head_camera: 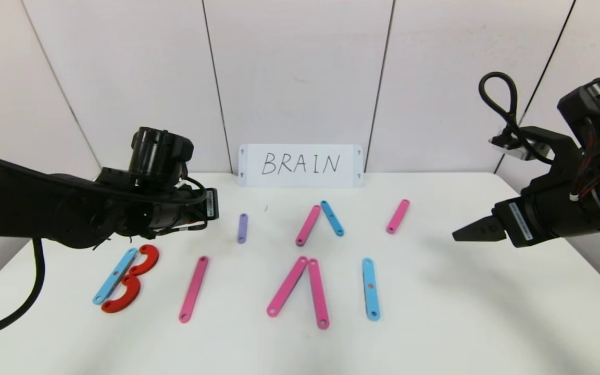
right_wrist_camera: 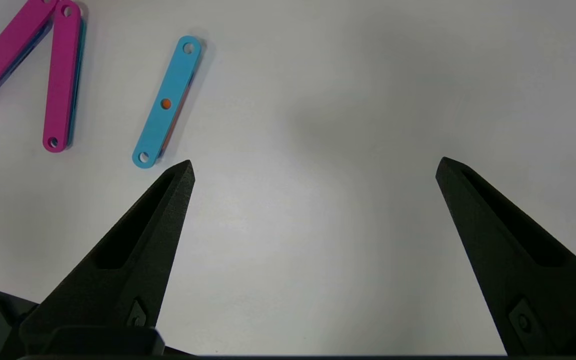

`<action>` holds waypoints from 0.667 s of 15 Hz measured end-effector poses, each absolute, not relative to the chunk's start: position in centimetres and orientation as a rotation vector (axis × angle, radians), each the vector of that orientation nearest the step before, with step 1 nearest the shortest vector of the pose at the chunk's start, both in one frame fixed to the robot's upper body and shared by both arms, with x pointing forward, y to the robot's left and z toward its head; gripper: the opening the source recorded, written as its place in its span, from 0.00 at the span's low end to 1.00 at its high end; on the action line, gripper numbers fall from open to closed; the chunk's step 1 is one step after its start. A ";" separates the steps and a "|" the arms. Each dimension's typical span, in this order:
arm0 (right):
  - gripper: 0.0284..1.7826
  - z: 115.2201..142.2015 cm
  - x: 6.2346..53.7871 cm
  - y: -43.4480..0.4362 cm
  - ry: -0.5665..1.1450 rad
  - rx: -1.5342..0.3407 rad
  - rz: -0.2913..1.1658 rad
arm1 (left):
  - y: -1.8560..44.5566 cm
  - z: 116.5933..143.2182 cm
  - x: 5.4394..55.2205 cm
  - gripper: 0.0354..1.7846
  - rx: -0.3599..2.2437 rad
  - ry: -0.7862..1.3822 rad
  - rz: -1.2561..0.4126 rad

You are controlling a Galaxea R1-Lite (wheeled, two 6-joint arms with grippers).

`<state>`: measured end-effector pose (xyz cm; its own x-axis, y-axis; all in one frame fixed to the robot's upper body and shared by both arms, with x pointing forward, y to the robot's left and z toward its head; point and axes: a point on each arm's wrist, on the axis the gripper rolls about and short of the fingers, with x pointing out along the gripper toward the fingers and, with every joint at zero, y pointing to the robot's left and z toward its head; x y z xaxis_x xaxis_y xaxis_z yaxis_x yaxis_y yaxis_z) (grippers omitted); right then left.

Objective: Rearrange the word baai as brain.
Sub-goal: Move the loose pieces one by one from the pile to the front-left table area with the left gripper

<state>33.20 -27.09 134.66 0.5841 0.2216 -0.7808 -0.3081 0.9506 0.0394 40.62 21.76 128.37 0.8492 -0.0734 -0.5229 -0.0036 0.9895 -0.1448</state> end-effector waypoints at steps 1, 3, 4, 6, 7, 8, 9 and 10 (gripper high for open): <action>0.95 134.7 33.2 -27.1 0.895 -0.105 0.309 | 21.8 128.3 40.1 0.14 -0.144 0.563 -0.037; 0.95 134.7 33.1 -27.0 0.895 -0.107 0.311 | 21.9 128.1 39.0 0.14 -0.147 0.581 -0.040; 0.95 134.7 33.1 -27.0 0.895 -0.107 0.313 | 21.9 127.9 38.5 0.14 -0.145 0.591 -0.042; 0.95 134.7 33.1 -26.9 0.896 -0.110 0.317 | 21.6 127.4 37.4 0.14 -0.149 0.615 -0.052; 0.95 134.7 33.1 -26.8 0.896 -0.110 0.317 | 21.3 127.2 37.0 0.14 -0.159 0.624 -0.059; 0.95 134.6 33.1 -26.8 0.896 -0.111 0.318 | 21.0 127.0 36.7 0.14 -0.160 0.634 -0.069; 0.95 134.6 33.1 -26.8 0.897 -0.111 0.317 | 20.6 126.6 36.3 0.14 -0.157 0.647 -0.081; 0.95 134.6 33.1 -26.8 0.896 -0.111 0.319 | 20.2 126.3 36.0 0.14 -0.158 0.658 -0.089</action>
<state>33.08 -26.81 134.64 0.5808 0.2266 -0.7818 -0.3184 0.9472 0.0379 35.95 20.24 126.27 0.7879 -0.1318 -0.6015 0.0318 0.9842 -0.1740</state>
